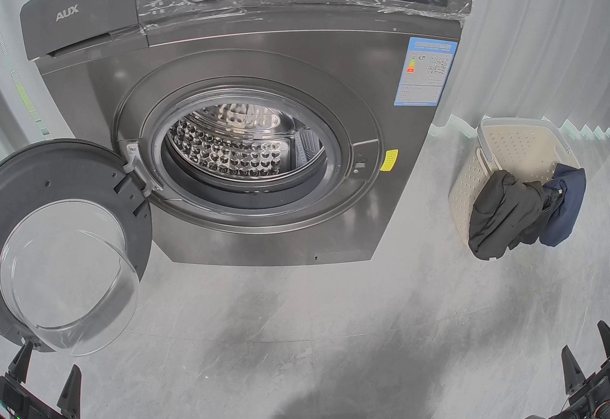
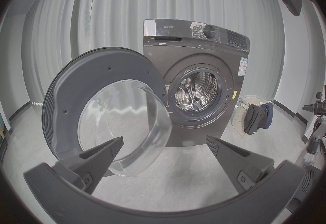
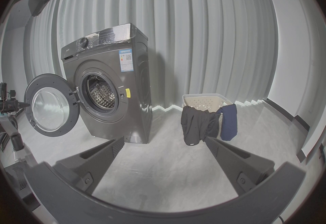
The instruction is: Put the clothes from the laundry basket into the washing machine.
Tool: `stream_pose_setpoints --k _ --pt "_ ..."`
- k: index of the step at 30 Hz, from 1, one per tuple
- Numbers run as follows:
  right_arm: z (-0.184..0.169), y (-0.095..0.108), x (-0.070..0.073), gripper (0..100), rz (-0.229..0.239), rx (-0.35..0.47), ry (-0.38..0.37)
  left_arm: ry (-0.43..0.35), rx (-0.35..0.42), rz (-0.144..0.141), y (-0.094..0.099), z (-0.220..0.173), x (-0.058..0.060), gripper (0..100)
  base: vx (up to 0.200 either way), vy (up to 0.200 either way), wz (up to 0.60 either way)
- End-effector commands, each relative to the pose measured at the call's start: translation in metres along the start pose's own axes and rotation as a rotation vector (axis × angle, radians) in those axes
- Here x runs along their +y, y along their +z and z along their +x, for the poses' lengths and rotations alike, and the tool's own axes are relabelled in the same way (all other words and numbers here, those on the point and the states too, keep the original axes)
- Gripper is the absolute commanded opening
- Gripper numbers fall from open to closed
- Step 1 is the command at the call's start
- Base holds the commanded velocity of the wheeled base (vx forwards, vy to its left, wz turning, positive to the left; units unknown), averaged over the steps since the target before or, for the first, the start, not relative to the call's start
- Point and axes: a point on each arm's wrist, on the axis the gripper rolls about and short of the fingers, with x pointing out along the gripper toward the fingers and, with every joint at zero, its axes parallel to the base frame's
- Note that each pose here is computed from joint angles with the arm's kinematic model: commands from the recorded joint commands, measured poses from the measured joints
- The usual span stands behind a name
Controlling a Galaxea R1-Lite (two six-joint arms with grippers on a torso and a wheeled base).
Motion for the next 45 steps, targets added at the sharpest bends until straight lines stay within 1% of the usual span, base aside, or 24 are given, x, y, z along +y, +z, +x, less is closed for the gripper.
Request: stream_pose_setpoints --k 1,32,44,45 --pt "0.0004 -0.0048 0.0000 100 0.000 0.006 0.001 0.001 0.001 0.000 -0.0048 0.0000 0.0001 100 0.000 -0.200 0.00" --pt "0.0004 -0.0048 -0.0001 100 0.001 0.006 -0.003 0.001 0.001 0.000 -0.0048 0.0000 0.0001 100 0.000 -0.200 0.00" --pt "0.0004 -0.0048 -0.0001 100 0.001 0.006 -0.003 0.001 0.001 0.000 -0.0048 0.0000 0.0001 100 0.000 0.000 0.00" --pt "0.0004 -0.0048 -0.0001 100 0.001 0.006 -0.003 0.001 0.001 0.000 -0.0048 0.0000 0.0001 100 0.000 -0.200 0.00"
